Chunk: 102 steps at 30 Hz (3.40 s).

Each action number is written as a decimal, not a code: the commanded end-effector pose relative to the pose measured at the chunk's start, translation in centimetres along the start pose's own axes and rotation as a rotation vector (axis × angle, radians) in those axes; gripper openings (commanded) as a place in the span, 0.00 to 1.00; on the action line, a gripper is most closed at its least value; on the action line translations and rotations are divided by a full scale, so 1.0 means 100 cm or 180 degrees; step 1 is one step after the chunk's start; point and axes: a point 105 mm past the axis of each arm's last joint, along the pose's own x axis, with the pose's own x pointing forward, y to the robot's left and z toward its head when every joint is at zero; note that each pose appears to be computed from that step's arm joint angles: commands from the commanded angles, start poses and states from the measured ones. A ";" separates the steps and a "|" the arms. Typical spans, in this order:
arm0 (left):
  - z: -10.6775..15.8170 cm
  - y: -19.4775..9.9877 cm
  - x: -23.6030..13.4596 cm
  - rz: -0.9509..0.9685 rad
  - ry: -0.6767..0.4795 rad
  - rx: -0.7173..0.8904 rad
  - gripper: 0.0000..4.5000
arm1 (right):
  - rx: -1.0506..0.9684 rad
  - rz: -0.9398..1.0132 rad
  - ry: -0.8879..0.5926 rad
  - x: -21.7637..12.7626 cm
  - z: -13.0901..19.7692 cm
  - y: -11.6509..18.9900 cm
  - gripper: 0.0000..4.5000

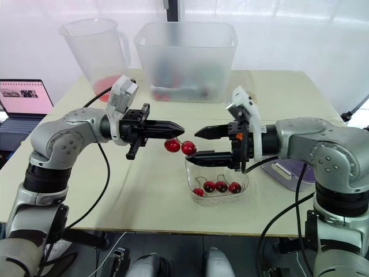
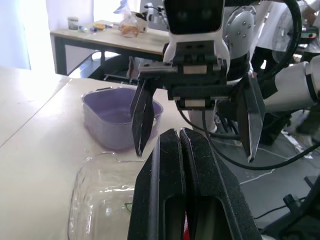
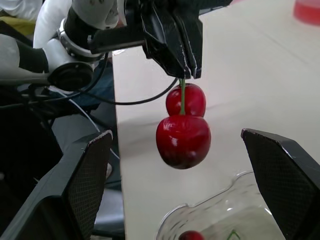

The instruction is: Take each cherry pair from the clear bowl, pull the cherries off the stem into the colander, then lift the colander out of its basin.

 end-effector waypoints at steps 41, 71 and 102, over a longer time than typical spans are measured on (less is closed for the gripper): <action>0.006 -0.002 0.002 0.0044 0.0043 0.0210 0.00 | 0.0443 -0.0168 -0.0011 -0.013 -0.033 -0.002 0.33; 0.001 -0.001 0.002 0.0158 -0.0055 0.0172 0.00 | 0.0051 -0.2630 0.1499 -0.198 -0.099 -0.118 0.33; 0.019 0.006 0.003 0.0297 -0.0375 0.0119 0.00 | -0.0095 -0.0227 -0.0383 -0.041 0.016 -0.021 0.99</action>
